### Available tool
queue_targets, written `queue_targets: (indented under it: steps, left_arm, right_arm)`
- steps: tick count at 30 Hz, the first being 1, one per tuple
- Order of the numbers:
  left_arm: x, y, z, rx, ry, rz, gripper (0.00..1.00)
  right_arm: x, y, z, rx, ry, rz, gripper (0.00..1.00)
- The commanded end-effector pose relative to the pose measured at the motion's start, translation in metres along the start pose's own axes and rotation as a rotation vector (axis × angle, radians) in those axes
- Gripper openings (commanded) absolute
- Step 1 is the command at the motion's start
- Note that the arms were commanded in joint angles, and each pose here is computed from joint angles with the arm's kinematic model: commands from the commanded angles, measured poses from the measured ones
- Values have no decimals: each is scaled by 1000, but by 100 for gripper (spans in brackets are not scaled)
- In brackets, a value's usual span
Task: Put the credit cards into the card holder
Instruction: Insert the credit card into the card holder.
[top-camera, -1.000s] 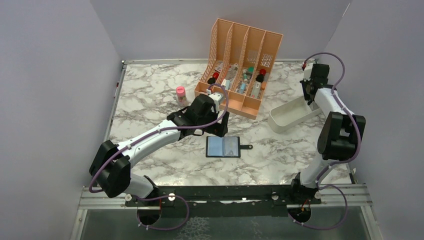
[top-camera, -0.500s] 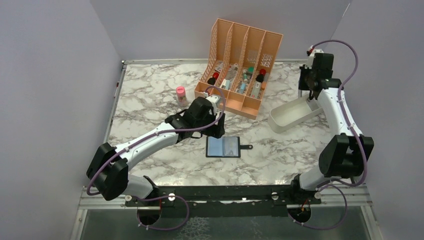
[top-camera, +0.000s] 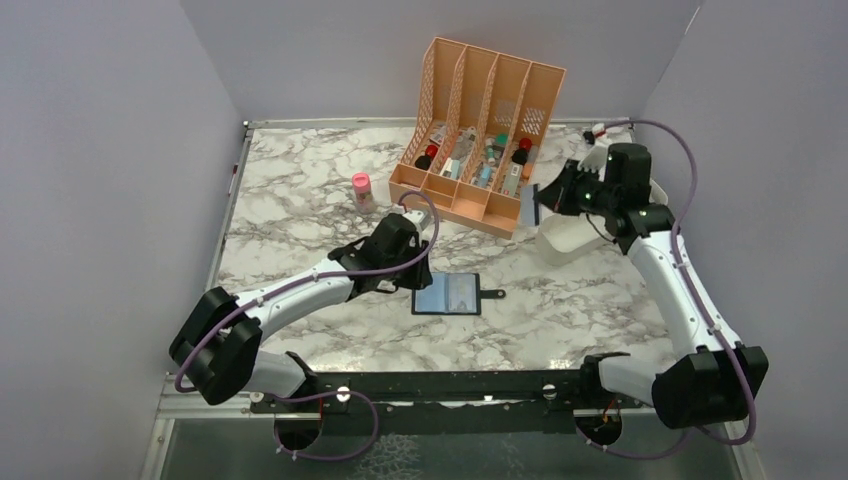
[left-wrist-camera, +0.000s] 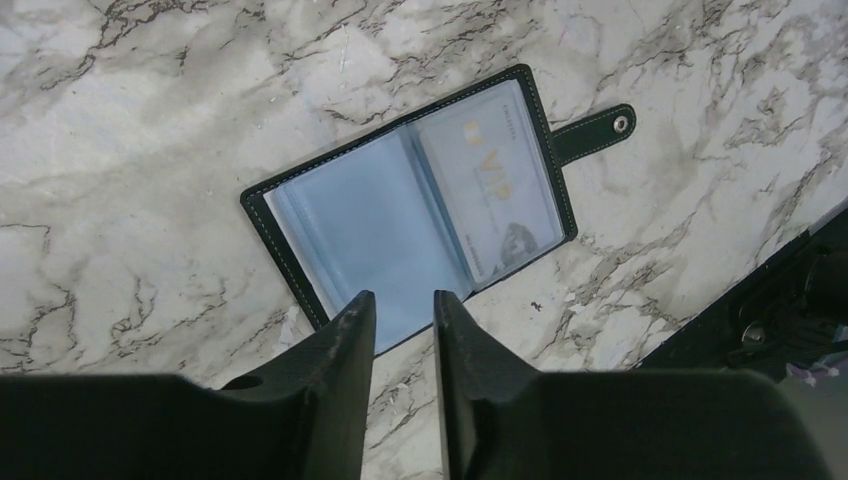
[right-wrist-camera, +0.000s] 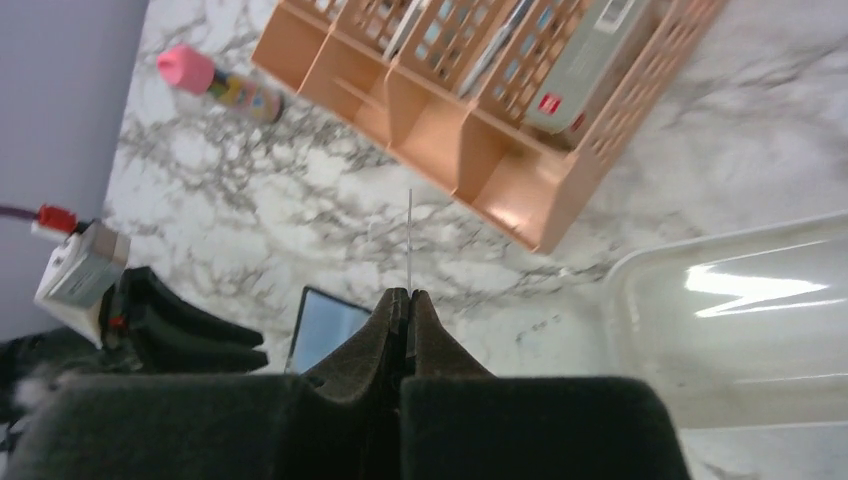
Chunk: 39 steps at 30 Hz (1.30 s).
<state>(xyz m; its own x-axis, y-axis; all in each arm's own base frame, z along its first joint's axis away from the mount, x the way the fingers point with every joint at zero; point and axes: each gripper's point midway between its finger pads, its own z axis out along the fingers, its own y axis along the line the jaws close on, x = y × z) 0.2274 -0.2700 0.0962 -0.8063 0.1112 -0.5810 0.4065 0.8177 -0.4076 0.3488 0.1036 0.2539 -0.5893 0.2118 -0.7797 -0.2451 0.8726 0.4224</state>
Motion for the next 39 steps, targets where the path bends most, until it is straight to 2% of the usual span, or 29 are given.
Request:
queue_targets:
  steps: [1, 5, 8, 15, 24, 39]
  left_arm:
    - [-5, -1, 4, 41, -48, -58, 25]
    - [8, 10, 13, 46, -27, -102, 7]
    - [17, 20, 18, 17, -10, -116, 0]
    - [30, 37, 27, -11, 6, -137, 0]
    - [49, 46, 33, -30, 51, -158, 0]
    - [63, 53, 33, -41, 77, -157, 2]
  right_arm:
    - [44, 44, 3, -193, 91, 111, 1]
    - [93, 67, 14, -236, 191, 115, 1]
    - [127, 81, 21, -286, 263, 141, 1]
    - [179, 105, 34, -377, 322, 200, 1]
    - [220, 105, 56, -361, 382, 264, 1]
    - [248, 86, 78, -280, 424, 306, 1]
